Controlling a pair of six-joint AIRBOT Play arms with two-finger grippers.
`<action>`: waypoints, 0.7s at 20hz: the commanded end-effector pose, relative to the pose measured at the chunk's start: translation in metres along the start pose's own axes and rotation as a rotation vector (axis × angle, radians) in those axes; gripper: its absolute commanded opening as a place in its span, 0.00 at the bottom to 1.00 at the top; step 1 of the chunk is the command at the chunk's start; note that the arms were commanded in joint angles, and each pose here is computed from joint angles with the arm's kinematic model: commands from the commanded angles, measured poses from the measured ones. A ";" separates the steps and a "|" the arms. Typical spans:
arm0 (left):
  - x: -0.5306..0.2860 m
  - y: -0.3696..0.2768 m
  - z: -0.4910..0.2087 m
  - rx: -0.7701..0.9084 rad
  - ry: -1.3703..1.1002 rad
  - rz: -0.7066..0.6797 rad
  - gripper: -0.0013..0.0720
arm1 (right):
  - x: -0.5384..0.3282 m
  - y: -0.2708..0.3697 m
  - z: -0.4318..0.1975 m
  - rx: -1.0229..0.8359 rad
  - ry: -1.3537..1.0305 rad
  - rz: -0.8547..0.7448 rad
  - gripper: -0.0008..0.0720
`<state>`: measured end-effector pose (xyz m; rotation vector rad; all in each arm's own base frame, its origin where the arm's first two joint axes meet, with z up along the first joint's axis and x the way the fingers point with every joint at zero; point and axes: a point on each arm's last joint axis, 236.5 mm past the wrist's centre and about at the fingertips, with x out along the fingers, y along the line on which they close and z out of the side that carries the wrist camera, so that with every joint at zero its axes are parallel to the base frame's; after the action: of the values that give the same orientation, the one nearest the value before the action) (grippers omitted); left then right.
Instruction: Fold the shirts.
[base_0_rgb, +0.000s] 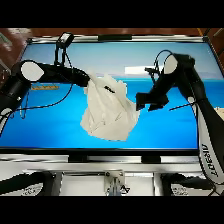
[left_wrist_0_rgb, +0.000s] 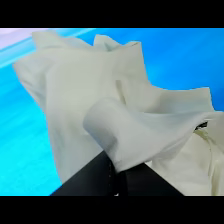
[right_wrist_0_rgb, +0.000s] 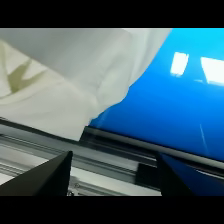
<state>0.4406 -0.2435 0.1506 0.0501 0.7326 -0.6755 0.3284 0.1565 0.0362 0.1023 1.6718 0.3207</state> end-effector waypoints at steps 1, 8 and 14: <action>-0.001 0.008 -0.006 0.004 0.023 0.004 0.10 | 0.045 -0.002 0.019 0.090 -0.075 0.064 0.93; -0.001 0.007 -0.008 0.004 0.032 0.001 0.10 | 0.086 0.016 0.033 0.058 -0.089 0.133 0.92; -0.001 0.004 -0.016 0.004 0.065 -0.011 0.10 | 0.092 0.027 0.018 -0.101 -0.058 0.066 0.92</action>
<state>0.4361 -0.2360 0.1416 0.0680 0.7762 -0.6826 0.3345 0.2119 -0.0469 0.1650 1.6041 0.4272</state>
